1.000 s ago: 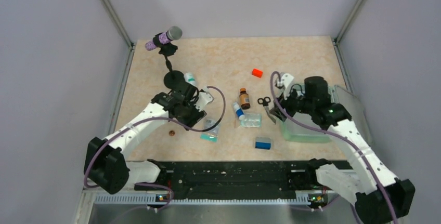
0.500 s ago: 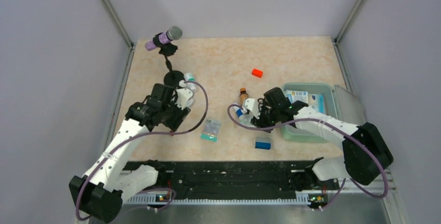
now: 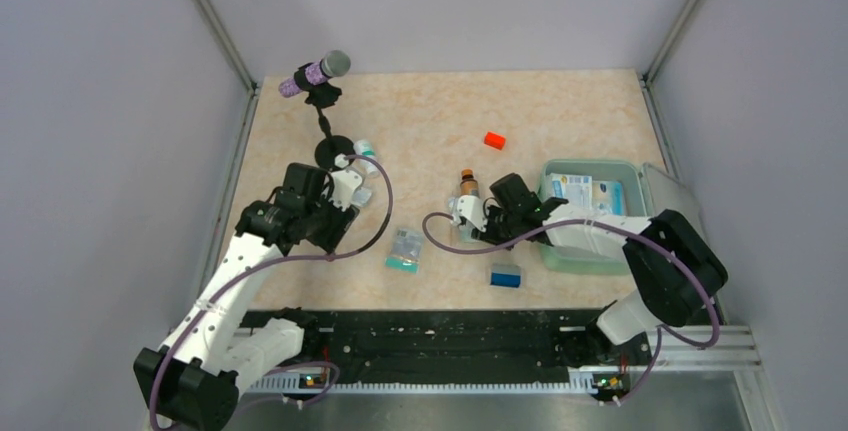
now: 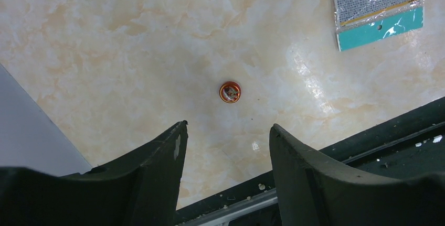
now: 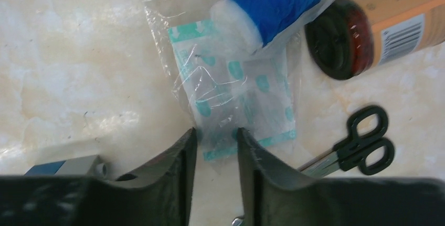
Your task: Organize the medicine kit
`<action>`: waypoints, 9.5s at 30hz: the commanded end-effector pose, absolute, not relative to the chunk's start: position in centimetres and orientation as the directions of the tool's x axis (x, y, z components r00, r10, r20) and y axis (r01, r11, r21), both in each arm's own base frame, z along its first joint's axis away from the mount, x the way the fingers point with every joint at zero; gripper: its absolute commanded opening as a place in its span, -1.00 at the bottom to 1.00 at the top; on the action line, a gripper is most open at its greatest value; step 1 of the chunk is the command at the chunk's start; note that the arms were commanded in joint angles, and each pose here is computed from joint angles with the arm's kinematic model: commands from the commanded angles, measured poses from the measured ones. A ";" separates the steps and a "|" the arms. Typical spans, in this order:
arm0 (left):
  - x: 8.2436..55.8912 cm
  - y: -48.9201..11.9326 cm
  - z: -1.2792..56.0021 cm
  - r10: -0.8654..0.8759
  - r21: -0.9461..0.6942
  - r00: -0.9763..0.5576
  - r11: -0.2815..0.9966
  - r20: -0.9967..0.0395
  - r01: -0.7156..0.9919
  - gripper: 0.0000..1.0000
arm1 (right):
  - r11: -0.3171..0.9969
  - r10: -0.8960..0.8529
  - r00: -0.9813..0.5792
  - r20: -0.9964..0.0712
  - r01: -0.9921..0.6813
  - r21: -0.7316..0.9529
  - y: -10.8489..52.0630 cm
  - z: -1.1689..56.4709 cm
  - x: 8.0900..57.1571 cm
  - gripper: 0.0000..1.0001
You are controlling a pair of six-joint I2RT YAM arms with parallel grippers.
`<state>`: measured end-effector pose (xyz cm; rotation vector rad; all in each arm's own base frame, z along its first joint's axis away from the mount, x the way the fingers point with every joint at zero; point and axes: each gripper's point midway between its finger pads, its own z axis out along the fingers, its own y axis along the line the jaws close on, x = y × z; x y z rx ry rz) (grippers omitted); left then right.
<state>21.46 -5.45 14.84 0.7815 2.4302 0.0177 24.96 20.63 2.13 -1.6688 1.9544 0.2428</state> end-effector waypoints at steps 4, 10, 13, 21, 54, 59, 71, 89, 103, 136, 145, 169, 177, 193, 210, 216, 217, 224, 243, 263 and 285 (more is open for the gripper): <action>22.4 -5.8 15.9 0.509 0.185 -0.636 0.843 -0.580 0.506 0.27 | 0.212 -0.884 -0.074 -0.461 -0.943 -0.255 20.3 0.7 26.3 -0.87; 22.5 -5.9 16.2 0.508 0.183 -0.629 0.841 -0.588 0.508 0.26 | 0.183 -0.828 -0.006 -0.560 -0.948 -0.260 20.8 6.5 24.3 -1.00; 22.7 -6.3 16.2 0.508 0.174 -0.619 0.837 -0.599 0.518 0.26 | 0.132 -0.778 0.062 -0.625 -0.957 -0.259 20.5 10.9 21.5 -1.00; 23.1 -7.9 16.0 0.493 0.109 -0.610 0.825 -0.620 0.555 0.26 | 0.134 -0.803 0.056 -0.593 -0.953 -0.270 16.8 13.9 19.2 -1.00; 22.4 -8.1 17.4 0.489 0.109 -0.563 0.811 -0.666 0.574 0.25 | 0.966 -0.097 -0.571 -0.815 0.142 -0.215 -3.7 16.8 30.9 -1.00; 22.4 -8.0 17.6 0.488 0.115 -0.557 0.812 -0.672 0.573 0.25 | 0.948 -0.034 -0.596 -0.803 0.236 -0.215 -4.9 15.3 31.6 -1.00; 22.3 -7.9 17.5 0.494 0.121 -0.553 0.809 -0.671 0.575 0.25 | 0.909 0.110 -0.676 -0.729 0.366 -0.202 -7.6 10.4 31.6 -1.00; 22.1 -7.8 17.4 0.503 0.128 -0.549 0.804 -0.668 0.581 0.25 | 0.925 0.245 -0.714 -0.656 0.375 -0.063 -6.6 7.4 33.5 -1.00; 21.6 -7.5 16.3 0.529 0.141 -0.550 0.791 -0.647 0.595 0.25 | 0.919 0.315 -0.712 -0.627 0.394 0.014 -5.6 8.8 34.1 -0.44; 24.1 -17.3 5.2 0.534 -0.134 -0.810 0.809 -0.242 0.573 0.23 | 0.650 -0.410 -0.295 -0.863 -0.758 -0.050 11.9 17.9 22.1 0.36; 25.6 -17.8 2.3 0.519 -0.122 -0.838 0.833 -0.170 0.540 0.16 | 0.663 -0.425 -0.287 -0.858 -0.744 -0.080 11.3 17.1 21.7 0.36; 29.8 -20.6 6.1 0.580 -0.086 -0.759 0.775 -0.295 0.626 0.10 | 0.660 -0.438 -0.264 -0.859 -0.744 -0.107 11.0 16.9 21.6 0.36; 29.1 -19.7 3.8 0.603 -0.055 -0.739 0.763 -0.302 0.645 0.05 | 0.665 -0.438 -0.267 -0.858 -0.739 -0.110 10.9 16.4 21.6 0.36; 36.2 -11.3 8.1 0.608 0.486 -0.710 0.769 -0.355 0.416 0.14 | 0.675 -0.433 -0.285 -0.855 -0.732 -0.098 10.9 16.0 22.0 0.36; 36.8 -9.5 2.7 0.618 0.508 -0.759 0.730 -0.205 0.457 -0.41 | 0.684 -0.436 -0.281 -0.855 -0.721 -0.111 10.6 16.1 22.0 0.35; 35.8 -10.0 5.2 0.621 0.459 -0.738 0.754 -0.264 0.470 -1.00 | 0.686 -0.435 -0.281 -0.855 -0.718 -0.113 10.6 16.2 22.0 0.35; 35.4 -10.2 6.1 0.617 0.443 -0.734 0.763 -0.283 0.470 -1.00 | 0.686 -0.436 -0.281 -0.855 -0.719 -0.114 10.6 16.2 22.0 0.35; 29.9 -14.5 14.0 0.611 0.125 -0.660 0.768 -0.437 0.628 -1.00 | 0.602 -0.402 -0.231 -0.886 -0.796 -0.066 12.6 19.2 21.0 0.39; 14.5 -24.3 26.9 0.553 -0.545 -0.428 -0.059 -0.715 0.836 -1.00 | 0.188 -0.067 -0.103 -0.992 -0.978 0.089 20.8 30.8 19.2 0.45; 14.5 -26.8 30.2 0.458 -0.691 -0.553 -0.220 -0.696 0.688 -1.00 | -0.028 -0.126 -0.224 -0.966 -0.973 0.230 27.0 28.9 18.8 0.53; 16.8 -26.8 28.0 0.512 -0.672 -0.559 -0.049 -0.652 0.739 -0.53 | -0.080 -0.226 -0.223 -0.948 -0.966 0.246 27.2 25.6 15.9 -1.00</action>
